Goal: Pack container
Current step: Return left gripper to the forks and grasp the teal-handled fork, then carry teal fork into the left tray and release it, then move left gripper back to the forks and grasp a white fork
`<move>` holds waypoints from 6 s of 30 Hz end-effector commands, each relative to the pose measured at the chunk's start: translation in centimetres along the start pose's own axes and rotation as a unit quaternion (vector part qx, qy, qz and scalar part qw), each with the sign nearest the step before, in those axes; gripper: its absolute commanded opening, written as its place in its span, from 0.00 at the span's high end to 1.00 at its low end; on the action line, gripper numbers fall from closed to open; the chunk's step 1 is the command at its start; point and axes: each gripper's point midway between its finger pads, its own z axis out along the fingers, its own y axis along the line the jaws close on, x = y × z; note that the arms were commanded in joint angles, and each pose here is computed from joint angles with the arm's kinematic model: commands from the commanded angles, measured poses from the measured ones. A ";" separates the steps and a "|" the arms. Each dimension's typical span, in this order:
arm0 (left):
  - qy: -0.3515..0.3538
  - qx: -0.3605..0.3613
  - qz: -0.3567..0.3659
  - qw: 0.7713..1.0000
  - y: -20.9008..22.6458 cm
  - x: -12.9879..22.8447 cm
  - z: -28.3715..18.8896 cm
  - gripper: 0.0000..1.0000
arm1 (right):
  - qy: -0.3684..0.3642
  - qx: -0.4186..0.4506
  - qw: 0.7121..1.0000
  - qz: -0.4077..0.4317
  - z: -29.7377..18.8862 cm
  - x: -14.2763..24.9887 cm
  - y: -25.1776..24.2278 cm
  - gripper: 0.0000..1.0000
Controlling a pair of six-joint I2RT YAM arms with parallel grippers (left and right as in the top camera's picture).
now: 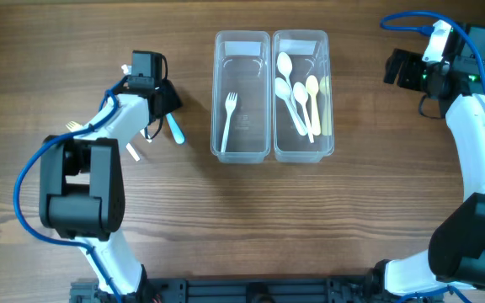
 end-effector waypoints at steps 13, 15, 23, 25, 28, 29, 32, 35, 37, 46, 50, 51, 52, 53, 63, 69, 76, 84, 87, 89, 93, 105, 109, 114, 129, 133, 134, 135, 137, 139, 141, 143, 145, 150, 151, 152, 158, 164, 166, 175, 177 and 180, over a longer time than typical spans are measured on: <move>0.000 0.005 0.002 1.000 -0.1 0.1 0.6 0.42 | -0.014 0.002 1.000 -0.008 -0.7 -0.9 0.2 0.00; 0.000 0.005 0.002 1.000 -0.1 0.2 0.7 0.42 | -0.014 0.002 1.000 -0.008 -0.7 -0.9 0.2 0.00; 0.015 -0.005 0.003 1.000 0.4 1.1 1.9 0.43 | -0.014 0.002 1.000 -0.008 -0.7 -0.9 0.2 0.00; 0.019 -0.008 0.003 1.000 0.6 1.4 2.3 0.43 | -0.014 0.002 1.000 -0.008 -0.7 -0.9 0.2 0.00; 0.026 -0.012 0.004 1.000 0.8 1.8 2.8 0.43 | -0.014 0.002 1.000 -0.008 -0.7 -0.9 0.2 0.00; 0.026 -0.012 0.004 1.000 0.8 1.8 2.8 0.44 | -0.014 0.002 1.000 -0.008 -0.7 -0.9 0.2 0.00; 0.024 -0.011 0.004 1.000 0.8 1.7 2.8 0.56 | -0.014 0.002 1.000 -0.008 -0.7 -0.9 0.2 0.00; 0.024 -0.011 0.004 1.000 0.8 1.7 2.8 0.62 | -0.014 0.002 1.000 -0.008 -0.7 -0.9 0.2 0.00; 0.024 -0.011 0.004 1.000 0.8 1.7 2.8 0.65 | -0.014 0.002 1.000 -0.008 -0.7 -0.9 0.2 0.00; 0.030 -0.015 0.008 0.999 1.0 2.0 2.8 0.93 | -0.014 0.002 1.000 -0.008 -0.7 -0.9 0.2 0.00; 0.029 -0.014 0.008 0.999 0.9 1.9 2.5 0.94 | -0.014 0.002 1.000 -0.008 -0.7 -0.9 0.2 0.00; 0.027 -0.013 0.008 1.000 0.9 1.8 2.4 0.94 | -0.014 0.002 1.000 -0.008 -0.7 -0.9 0.2 0.00; 0.025 -0.011 0.008 1.000 0.8 1.6 2.2 0.94 | -0.014 0.002 1.000 -0.008 -0.7 -0.9 0.2 0.00; 0.023 -0.010 0.008 1.000 0.7 1.5 2.1 0.94 | -0.014 0.002 1.000 -0.008 -0.7 -0.9 0.2 0.00; -0.046 0.042 0.011 0.998 -2.2 -2.4 -6.1 0.96 | -0.014 0.002 1.000 -0.008 -0.7 -0.9 0.2 0.00; -0.137 0.134 0.061 0.980 -7.7 -4.1 -16.1 0.96 | -0.014 0.002 1.000 -0.008 -0.7 -0.9 0.2 0.00; -0.203 0.223 0.204 0.931 -15.6 -0.3 -23.7 0.92 | -0.014 0.002 1.000 -0.008 -0.7 -0.9 0.2 0.00; -0.164 0.204 0.244 0.934 -17.1 2.2 -18.8 0.91 | -0.014 0.002 1.000 -0.008 -0.7 -0.9 0.2 0.00; -0.151 0.191 0.259 0.935 -17.4 2.7 -16.0 0.91 | -0.014 0.002 1.000 -0.008 -0.7 -0.9 0.2 0.00; -0.143 0.185 0.261 0.937 -17.5 3.1 -14.3 0.90 | -0.014 0.002 1.000 -0.008 -0.7 -0.9 0.2 0.00; -0.129 0.175 0.268 0.939 -17.6 3.8 -11.5 0.84 | -0.014 0.002 1.000 -0.008 -0.7 -0.9 0.2 0.00; -0.169 0.201 0.257 0.930 -18.5 2.0 -15.2 0.44 | -0.014 0.002 1.000 -0.008 -0.7 -0.9 0.2 0.00; -0.216 0.138 0.220 0.941 -15.5 -0.4 -18.3 0.47 | -0.014 0.002 1.000 -0.008 -0.7 -0.9 0.2 0.00; -0.236 0.008 0.143 0.961 -9.1 -2.5 -18.7 0.46 | -0.014 0.002 1.000 -0.008 -0.7 -0.9 0.2 0.00; -0.045 -0.034 -0.106 0.993 6.3 -4.1 -11.5 0.40 | -0.014 0.002 1.000 -0.008 -0.7 -0.9 0.2 0.00; -0.018 -0.046 -0.132 0.990 8.5 -3.9 -9.1 0.41 | -0.014 0.002 1.000 -0.008 -0.7 -0.9 0.2 0.00; -0.013 -0.052 -0.135 0.989 8.9 -3.7 -8.6 0.41 | -0.014 0.002 1.000 -0.008 -0.7 -0.9 0.2 0.00; -0.006 -0.056 -0.136 0.989 9.2 -3.5 -7.9 0.41 | -0.014 0.002 1.000 -0.008 -0.7 -0.9 0.2 0.00; 0.001 -0.062 -0.136 0.989 9.4 -3.2 -7.1 0.40 | -0.014 0.002 1.000 -0.008 -0.7 -0.9 0.2 0.00; 0.006 -0.070 -0.137 0.988 9.8 -2.9 -6.4 0.39 | -0.014 0.002 1.000 -0.008 -0.7 -0.9 0.2 0.00; 0.009 -0.082 -0.138 0.987 10.4 -2.7 -5.7 0.39 | -0.014 0.002 1.000 -0.008 -0.7 -0.9 0.2 0.00; 0.021 -0.091 -0.143 0.985 11.1 -2.3 -4.9 0.38 | -0.014 0.002 1.000 -0.008 -0.7 -0.9 0.2 0.00; 0.028 -0.098 -0.148 0.984 11.8 -2.0 -4.4 0.38 | -0.014 0.002 1.000 -0.008 -0.7 -0.9 0.2 0.00; 0.043 -0.112 -0.155 0.981 13.3 -1.5 -3.3 0.38 | -0.014 0.002 1.000 -0.008 -0.7 -0.9 0.2 0.00; 0.047 -0.115 -0.158 0.980 13.7 -1.3 -3.1 0.38 | -0.014 0.002 1.000 -0.008 -0.7 -0.9 0.2 0.00; 0.050 -0.118 -0.162 0.978 14.0 -1.2 -3.0 0.38 | -0.014 0.002 1.000 -0.008 -0.7 -0.9 0.2 0.00; 0.053 -0.116 -0.168 0.977 14.6 -1.2 -2.5 0.38 | -0.014 0.002 1.000 -0.008 -0.7 -0.9 0.2 0.00; 0.045 -0.095 -0.156 0.982 13.8 -1.9 -2.2 0.38 | -0.014 0.002 1.000 -0.008 -0.7 -0.9 0.2 0.00; 0.043 -0.083 -0.153 0.984 13.3 -2.1 -2.1 0.38 | -0.014 0.002 1.000 -0.008 -0.7 -0.9 0.2 0.00; 0.043 -0.075 -0.152 0.985 12.9 -2.1 -2.0 0.38 | -0.014 0.002 1.000 -0.008 -0.7 -0.9 0.2 0.00; 0.043 -0.075 -0.152 0.985 12.9 -2.1 -1.7 0.38 | -0.014 0.002 1.000 -0.008 -0.7 -0.9 0.2 0.00; 0.051 -0.079 -0.152 0.984 13.1 -1.6 -1.0 0.38 | -0.014 0.002 1.000 -0.008 -0.7 -0.9 0.2 0.00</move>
